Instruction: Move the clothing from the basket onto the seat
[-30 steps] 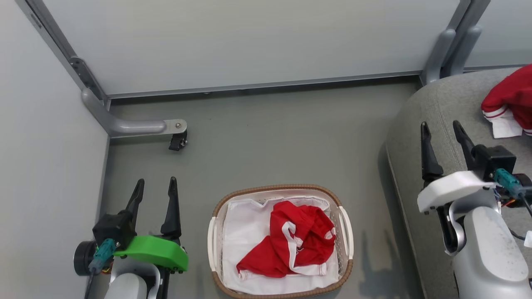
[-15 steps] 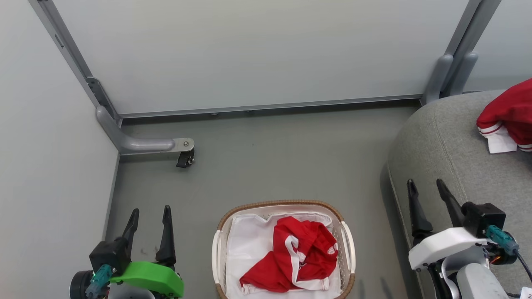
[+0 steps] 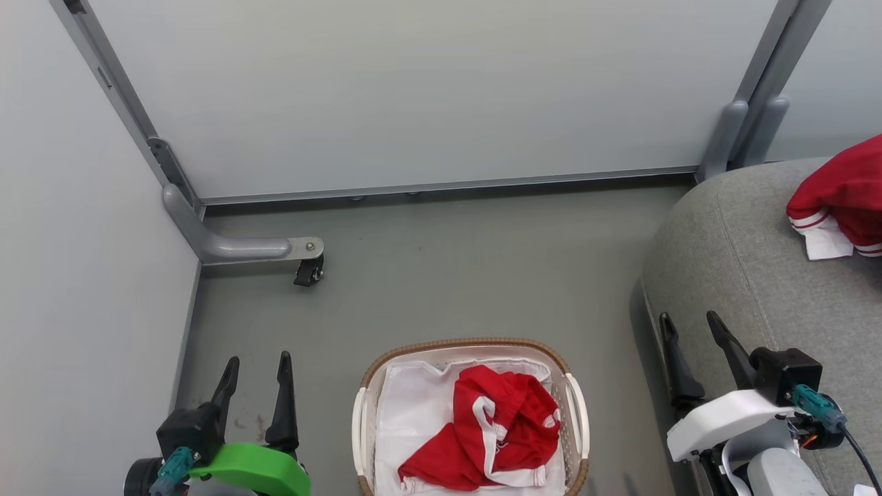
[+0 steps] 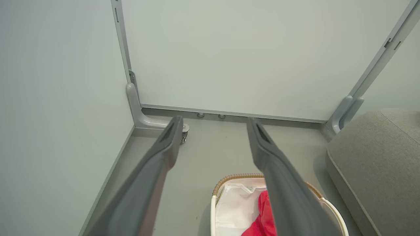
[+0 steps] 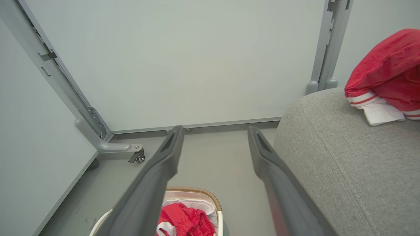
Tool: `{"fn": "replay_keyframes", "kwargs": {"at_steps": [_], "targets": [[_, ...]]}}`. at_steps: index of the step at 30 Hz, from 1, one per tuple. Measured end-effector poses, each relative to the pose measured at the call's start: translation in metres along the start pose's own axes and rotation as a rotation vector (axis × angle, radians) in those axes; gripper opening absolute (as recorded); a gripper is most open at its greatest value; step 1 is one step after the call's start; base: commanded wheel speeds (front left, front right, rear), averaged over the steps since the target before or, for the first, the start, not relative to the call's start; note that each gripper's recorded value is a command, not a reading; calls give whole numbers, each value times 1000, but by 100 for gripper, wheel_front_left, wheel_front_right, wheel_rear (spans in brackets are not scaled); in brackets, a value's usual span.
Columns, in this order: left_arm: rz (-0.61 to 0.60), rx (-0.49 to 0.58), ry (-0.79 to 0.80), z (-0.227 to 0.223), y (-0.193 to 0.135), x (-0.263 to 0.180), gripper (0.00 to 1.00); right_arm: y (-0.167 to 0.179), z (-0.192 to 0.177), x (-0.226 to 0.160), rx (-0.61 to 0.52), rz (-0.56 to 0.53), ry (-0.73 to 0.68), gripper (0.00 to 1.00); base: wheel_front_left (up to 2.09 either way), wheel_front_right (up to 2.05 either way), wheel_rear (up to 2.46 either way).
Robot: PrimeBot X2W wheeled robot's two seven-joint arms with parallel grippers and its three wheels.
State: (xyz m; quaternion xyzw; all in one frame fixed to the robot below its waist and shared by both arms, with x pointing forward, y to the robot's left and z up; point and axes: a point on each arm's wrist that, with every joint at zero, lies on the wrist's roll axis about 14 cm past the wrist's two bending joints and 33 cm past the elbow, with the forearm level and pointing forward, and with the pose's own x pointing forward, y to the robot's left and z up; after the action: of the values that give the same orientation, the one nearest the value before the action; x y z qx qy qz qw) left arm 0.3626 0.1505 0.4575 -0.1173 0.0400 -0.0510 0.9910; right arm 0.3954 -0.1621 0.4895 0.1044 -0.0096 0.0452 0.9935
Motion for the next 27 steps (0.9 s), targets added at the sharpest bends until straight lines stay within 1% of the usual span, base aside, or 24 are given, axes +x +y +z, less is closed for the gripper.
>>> {"fn": "replay_keyframes", "kwargs": {"at_steps": [27], "targets": [[-12, 0, 17, -5, -3, 5, 100, -3, -1, 5, -17, -5, 4, 100, 0, 0, 0]]}}
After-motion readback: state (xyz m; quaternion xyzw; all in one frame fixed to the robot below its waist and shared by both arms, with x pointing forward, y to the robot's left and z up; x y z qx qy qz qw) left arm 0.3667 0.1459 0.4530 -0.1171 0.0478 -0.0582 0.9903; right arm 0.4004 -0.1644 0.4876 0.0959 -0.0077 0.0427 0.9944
